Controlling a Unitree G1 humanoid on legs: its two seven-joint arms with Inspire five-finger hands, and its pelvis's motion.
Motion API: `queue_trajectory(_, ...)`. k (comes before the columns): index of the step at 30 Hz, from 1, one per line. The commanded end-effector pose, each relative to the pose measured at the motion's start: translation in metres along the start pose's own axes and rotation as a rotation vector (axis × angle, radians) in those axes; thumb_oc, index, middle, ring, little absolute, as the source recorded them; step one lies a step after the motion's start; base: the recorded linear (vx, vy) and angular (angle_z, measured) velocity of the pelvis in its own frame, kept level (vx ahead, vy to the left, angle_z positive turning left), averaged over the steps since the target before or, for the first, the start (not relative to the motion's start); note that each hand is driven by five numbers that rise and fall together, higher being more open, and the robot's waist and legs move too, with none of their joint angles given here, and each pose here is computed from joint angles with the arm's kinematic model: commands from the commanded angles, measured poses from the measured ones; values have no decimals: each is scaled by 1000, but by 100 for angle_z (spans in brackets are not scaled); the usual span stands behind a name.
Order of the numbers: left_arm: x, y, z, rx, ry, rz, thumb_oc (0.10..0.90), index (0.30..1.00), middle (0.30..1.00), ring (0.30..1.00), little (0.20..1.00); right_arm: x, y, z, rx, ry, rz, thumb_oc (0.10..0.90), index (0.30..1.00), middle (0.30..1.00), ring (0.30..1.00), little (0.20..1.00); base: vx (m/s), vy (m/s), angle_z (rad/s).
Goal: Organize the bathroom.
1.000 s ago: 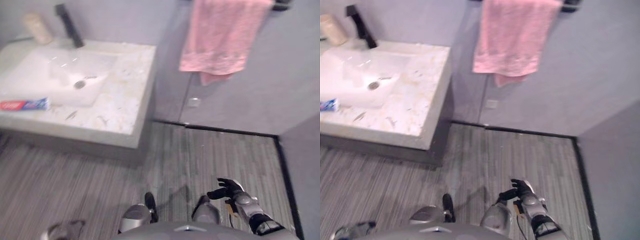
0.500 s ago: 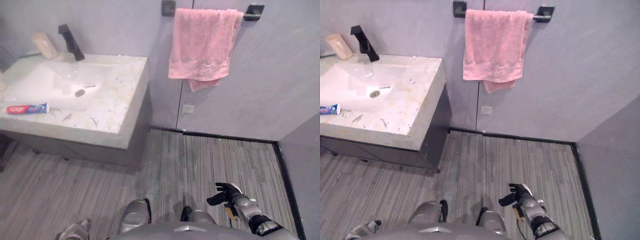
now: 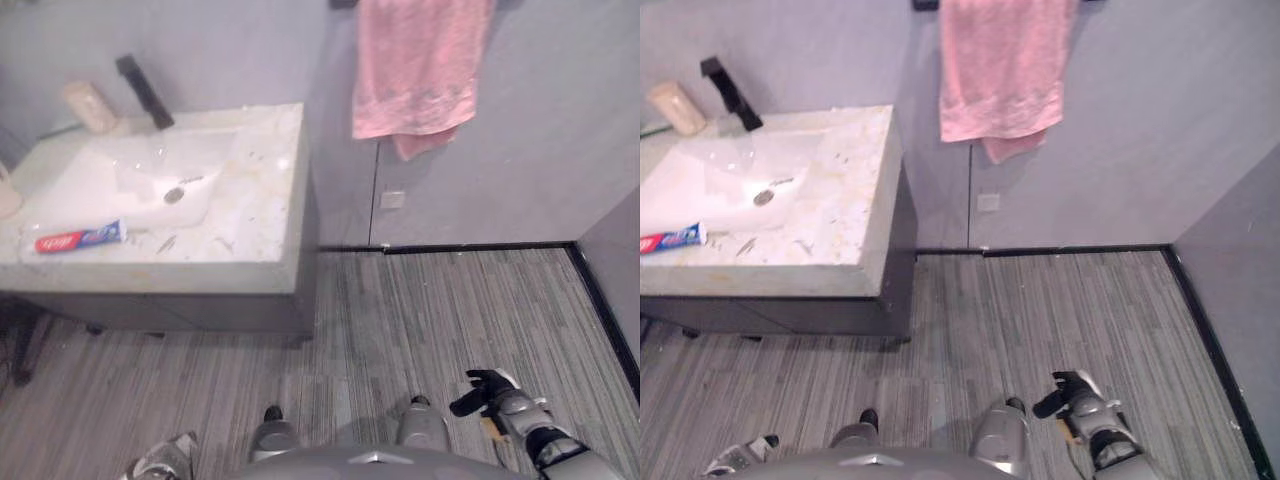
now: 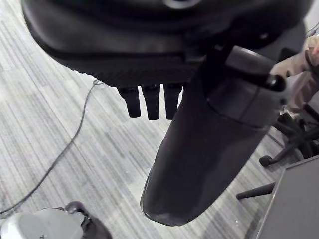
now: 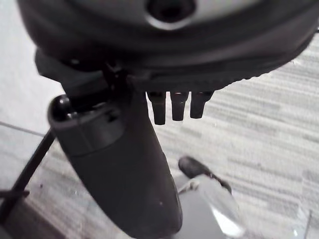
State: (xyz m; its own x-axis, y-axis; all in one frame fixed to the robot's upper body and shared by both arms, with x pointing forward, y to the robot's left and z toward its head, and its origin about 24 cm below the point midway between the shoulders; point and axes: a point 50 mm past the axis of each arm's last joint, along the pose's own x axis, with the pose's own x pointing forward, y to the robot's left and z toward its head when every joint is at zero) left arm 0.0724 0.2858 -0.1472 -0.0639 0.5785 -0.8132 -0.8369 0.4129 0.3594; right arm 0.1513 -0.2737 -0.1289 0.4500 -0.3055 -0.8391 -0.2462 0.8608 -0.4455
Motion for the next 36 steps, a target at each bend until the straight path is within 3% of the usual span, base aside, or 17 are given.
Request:
queue_trajectory(1,9,29,31,32,-112,102,800,900,900,900,900,0,-13,40,57,-146,-69,800,900,900,900,900,-90,296,9)
queue_trajectory(7,8,25,35,137,-135,86,800,900,900,900,900,0,-12,36,131,-132,-100,800,900,900,900,900,-39,242,3)
queue_trajectory(11,9,29,36,176,-150,102,800,900,900,900,900,-2,-5,52,82,-184,-63,800,900,900,900,900,-70,269,-59)
queue_trajectory(21,1,6,27,278,-172,36,800,900,900,900,900,-1,6,41,74,-167,-7,800,900,900,900,900,-6,46,-26)
queue_trajectory(29,-3,-7,19,225,-167,-25,800,900,900,900,900,-1,9,34,99,-143,10,800,900,900,900,900,7,-36,6)
queue_trajectory(33,-3,-6,16,220,-149,-10,800,900,900,900,900,-3,11,49,83,-238,25,800,900,900,900,900,44,171,-21)
queue_trajectory(36,-2,-2,7,232,-135,-10,800,900,900,900,900,-6,13,55,173,-298,77,800,900,900,900,900,107,410,28)
